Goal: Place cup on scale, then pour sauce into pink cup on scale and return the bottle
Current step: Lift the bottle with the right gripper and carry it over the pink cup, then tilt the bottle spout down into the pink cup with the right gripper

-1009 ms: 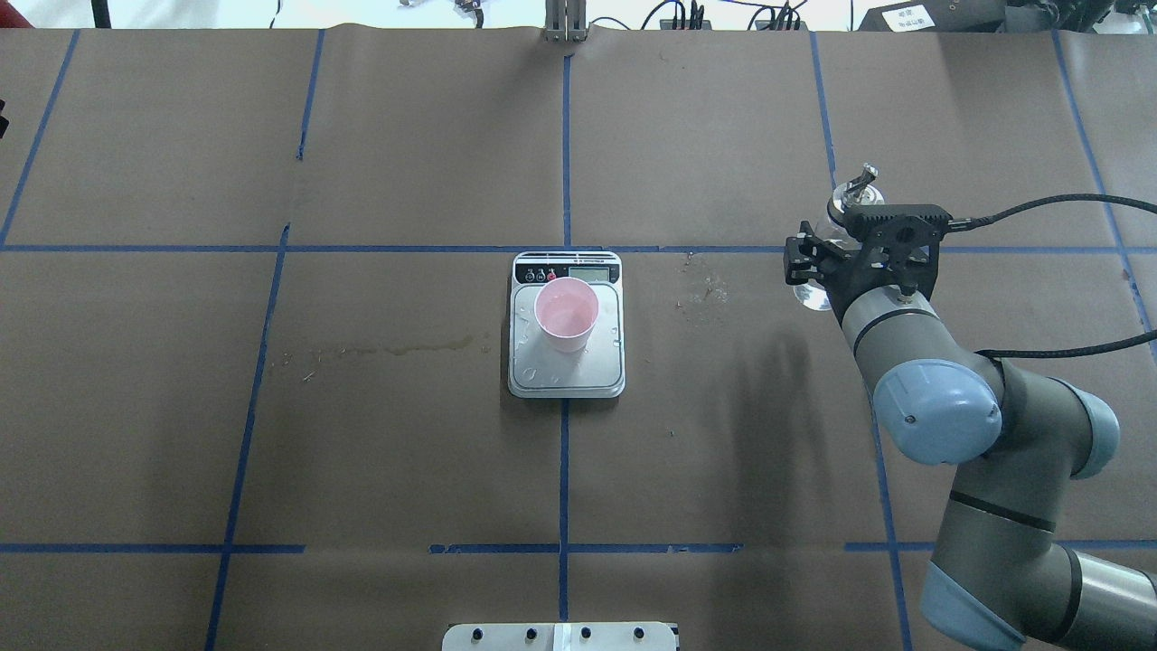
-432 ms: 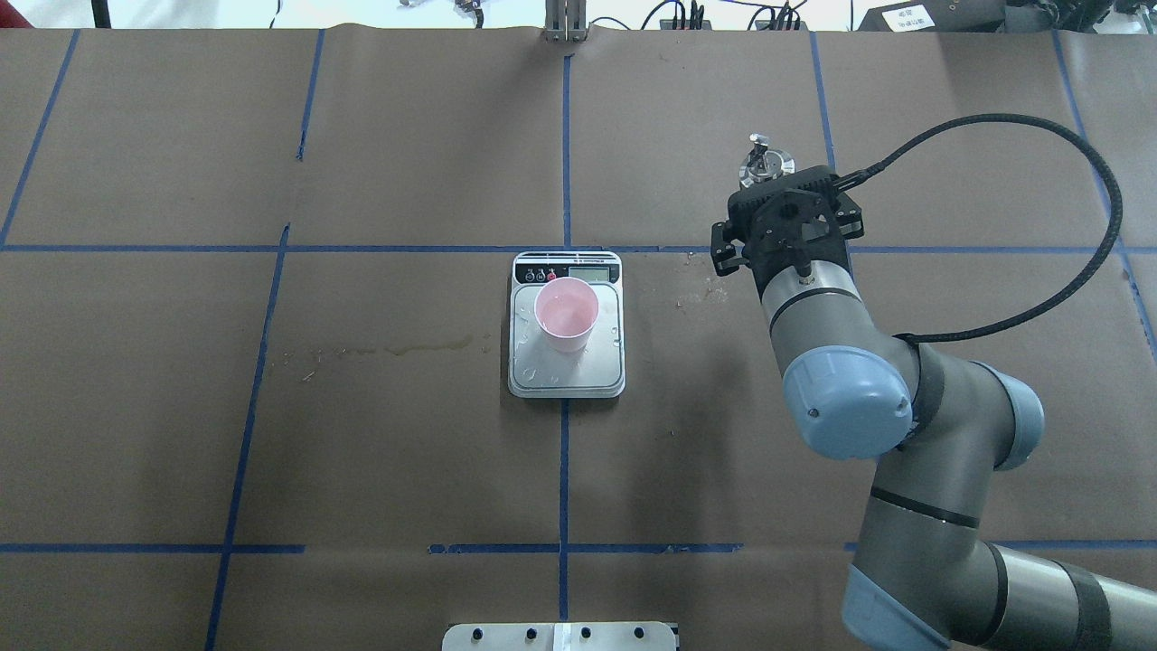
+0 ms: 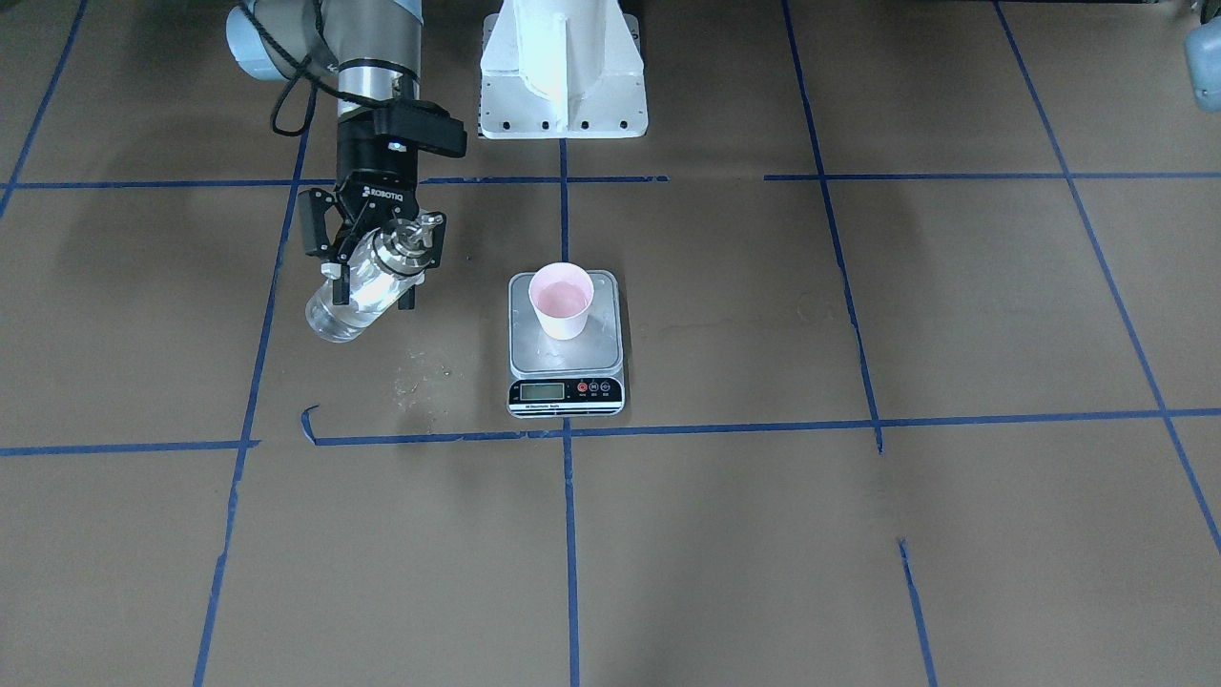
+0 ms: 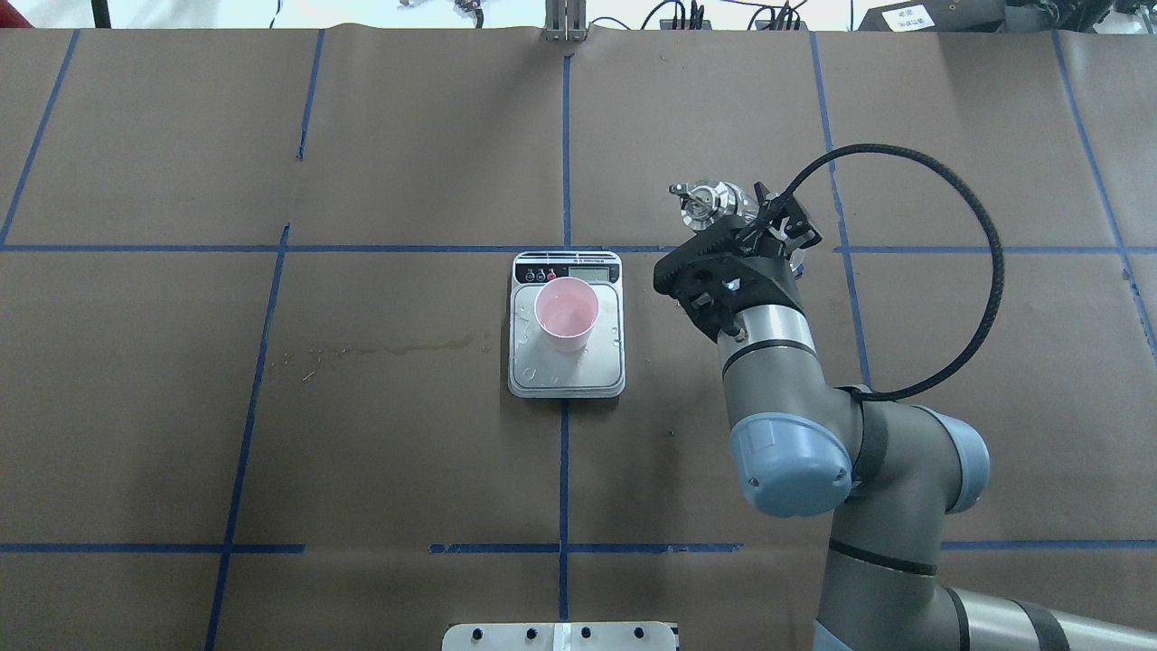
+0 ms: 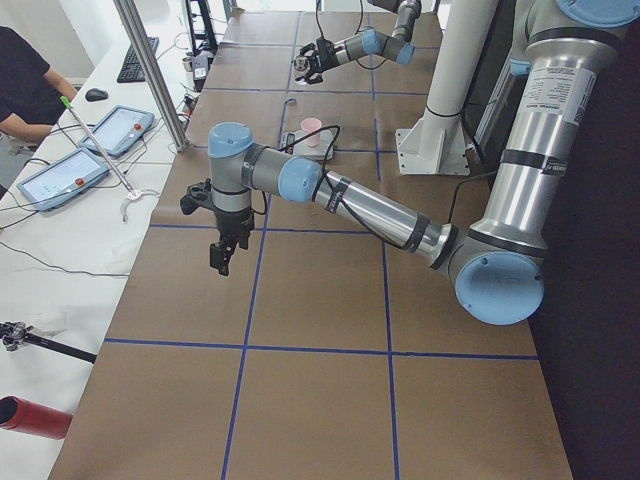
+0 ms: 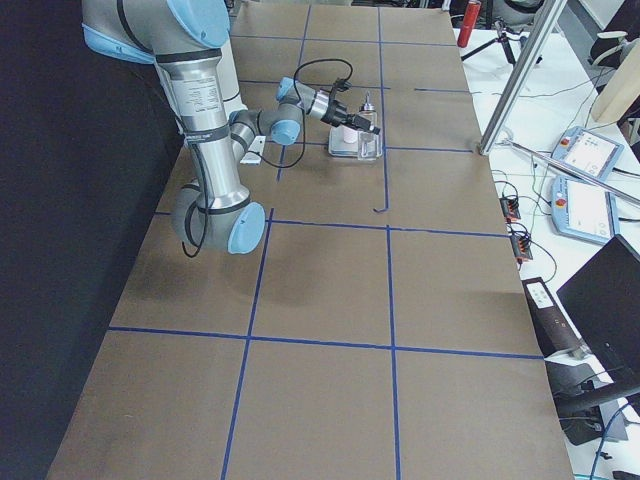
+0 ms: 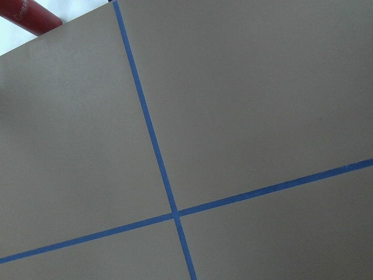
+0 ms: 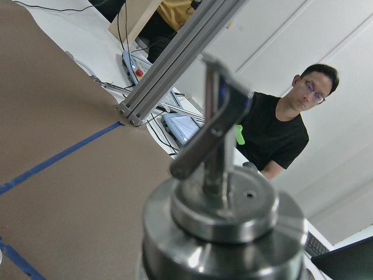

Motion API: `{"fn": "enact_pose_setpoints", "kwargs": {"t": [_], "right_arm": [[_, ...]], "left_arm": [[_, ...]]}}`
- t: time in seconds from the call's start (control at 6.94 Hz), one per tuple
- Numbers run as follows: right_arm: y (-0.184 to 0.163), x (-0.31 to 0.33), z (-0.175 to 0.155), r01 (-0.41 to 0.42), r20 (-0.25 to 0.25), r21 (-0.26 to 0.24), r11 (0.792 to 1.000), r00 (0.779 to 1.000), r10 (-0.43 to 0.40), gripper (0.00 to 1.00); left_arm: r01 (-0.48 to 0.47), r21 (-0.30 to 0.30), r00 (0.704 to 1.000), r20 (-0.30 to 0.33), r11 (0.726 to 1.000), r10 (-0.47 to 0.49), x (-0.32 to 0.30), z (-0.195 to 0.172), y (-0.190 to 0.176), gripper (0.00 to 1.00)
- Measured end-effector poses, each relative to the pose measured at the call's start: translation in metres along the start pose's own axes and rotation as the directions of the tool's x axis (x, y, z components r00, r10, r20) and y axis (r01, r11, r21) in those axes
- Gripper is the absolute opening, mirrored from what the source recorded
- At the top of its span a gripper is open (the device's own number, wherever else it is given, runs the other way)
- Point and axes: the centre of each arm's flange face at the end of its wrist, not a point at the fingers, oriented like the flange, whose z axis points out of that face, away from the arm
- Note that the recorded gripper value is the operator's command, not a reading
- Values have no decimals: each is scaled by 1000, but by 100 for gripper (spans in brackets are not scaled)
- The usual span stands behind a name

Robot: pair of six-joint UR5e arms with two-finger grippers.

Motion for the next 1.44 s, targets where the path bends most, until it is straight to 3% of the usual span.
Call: {"fn": "enact_pose_setpoints", "kwargs": {"t": [0.29, 0.58, 1.15, 1.44], "right_arm": [[-3, -28, -8, 208, -119, 38, 977, 972, -202, 0], [10, -47, 1, 347, -197, 15, 938, 920, -337, 0], [32, -97, 24, 503, -268, -40, 863, 827, -495, 0], [22, -103, 24, 609, -292, -74, 790, 744, -601, 0]], "left_arm": [[-12, 15, 999, -52, 1000, 12, -25, 49, 38, 100], [8, 3, 994, -110, 1000, -8, -36, 73, 66, 100], [42, 23, 991, -127, 999, -39, -33, 66, 61, 100], [32, 47, 992, -125, 998, -26, -34, 66, 60, 100]]}}
